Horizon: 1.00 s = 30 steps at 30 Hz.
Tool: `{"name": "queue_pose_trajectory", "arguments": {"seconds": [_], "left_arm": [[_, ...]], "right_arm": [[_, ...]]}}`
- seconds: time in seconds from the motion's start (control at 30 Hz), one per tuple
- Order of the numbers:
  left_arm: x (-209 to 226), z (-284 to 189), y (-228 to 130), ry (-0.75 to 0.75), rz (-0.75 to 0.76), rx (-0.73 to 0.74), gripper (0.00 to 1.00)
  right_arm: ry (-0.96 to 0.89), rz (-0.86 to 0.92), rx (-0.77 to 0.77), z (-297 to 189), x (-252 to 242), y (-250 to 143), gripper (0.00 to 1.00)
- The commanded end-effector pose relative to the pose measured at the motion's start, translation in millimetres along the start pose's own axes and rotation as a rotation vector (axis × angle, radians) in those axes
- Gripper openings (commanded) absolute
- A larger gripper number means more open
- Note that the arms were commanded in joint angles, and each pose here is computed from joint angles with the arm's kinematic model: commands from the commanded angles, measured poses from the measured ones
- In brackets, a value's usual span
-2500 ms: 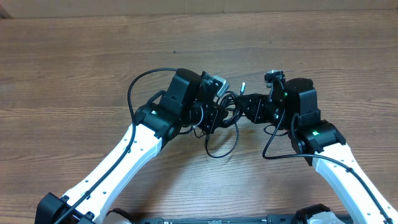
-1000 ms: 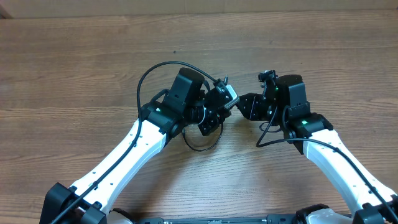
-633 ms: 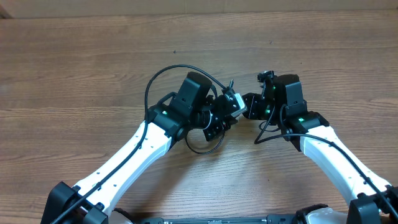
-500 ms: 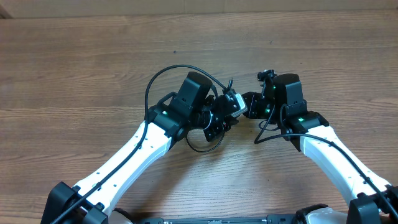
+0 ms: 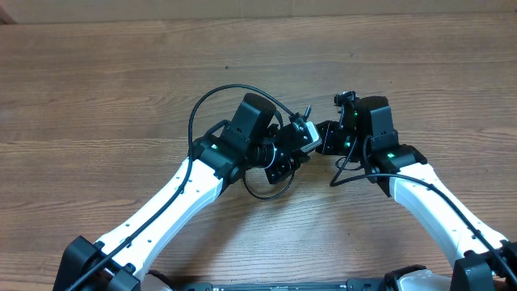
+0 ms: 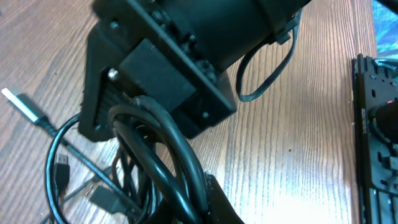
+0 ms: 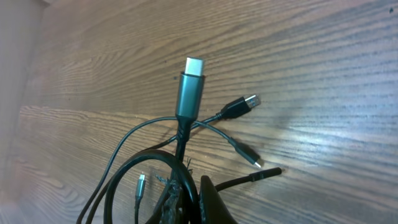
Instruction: Untangle cables
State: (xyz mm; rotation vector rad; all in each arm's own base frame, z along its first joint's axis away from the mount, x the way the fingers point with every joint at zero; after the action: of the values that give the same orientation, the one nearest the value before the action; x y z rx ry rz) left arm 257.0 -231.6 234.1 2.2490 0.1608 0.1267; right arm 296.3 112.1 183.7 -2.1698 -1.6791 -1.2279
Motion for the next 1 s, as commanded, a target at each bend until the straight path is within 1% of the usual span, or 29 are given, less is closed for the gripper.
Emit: {"name": "queue_pose_trajectory", "arguments": {"seconds": [0.0, 0.07, 0.13, 0.27, 0.37, 0.57, 0.77, 0.9, 0.97], "left_arm": [[6.1, -8.3, 3.9, 0.038, -0.091, 0.000, 0.04], [13.4, -13.0, -5.1, 0.084, -0.179, 0.041, 0.04], [19.3, -17.8, -12.3, 0.111, -0.251, 0.064, 0.04], [30.0, -26.1, -21.9, 0.160, -0.387, 0.076, 0.04], [33.9, -29.4, -24.7, 0.174, -0.446, 0.070, 0.04], [30.4, -28.4, -24.6, 0.141, -0.457, 0.069, 0.04], [25.1, -28.4, -29.4, 0.112, -0.486, 0.104, 0.04], [20.4, -27.7, -25.0, 0.032, -0.487, 0.061, 0.04], [20.0, -27.7, -24.1, 0.023, -0.486, 0.053, 0.04]], "right_arm": [[-0.008, 0.042, -0.004, -6.7, -9.5, 8.9, 0.04], [0.026, 0.071, 0.015, -14.1, -14.4, 12.4, 0.04], [0.101, 0.091, 0.039, -23.2, -16.1, 16.8, 0.04], [0.273, 0.109, 0.076, -44.5, -15.4, 25.4, 0.04], [0.432, 0.092, 0.109, -63.2, -11.6, 30.6, 0.04], [0.620, 0.035, 0.144, -90.4, -4.2, 34.0, 0.04], [0.779, -0.046, 0.185, -112.3, 12.2, 38.4, 0.04], [0.788, -0.052, 0.181, -114.3, 14.9, 41.0, 0.04], [0.786, -0.039, 0.188, -113.9, 14.3, 40.3, 0.04]]}}
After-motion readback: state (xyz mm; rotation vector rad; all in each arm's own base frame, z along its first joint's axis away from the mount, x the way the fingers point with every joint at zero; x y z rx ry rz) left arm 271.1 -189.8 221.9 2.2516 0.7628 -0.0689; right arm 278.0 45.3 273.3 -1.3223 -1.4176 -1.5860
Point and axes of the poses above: each gripper's point midway between its finger pads, its own z axis out along the fingers, its own x axis along the line the jaws close on, y = z × x, the point moved 10 cm from there along -z, back along the fingers, and after that the axes turned 13 degrees about z, right-handed, at the moved point
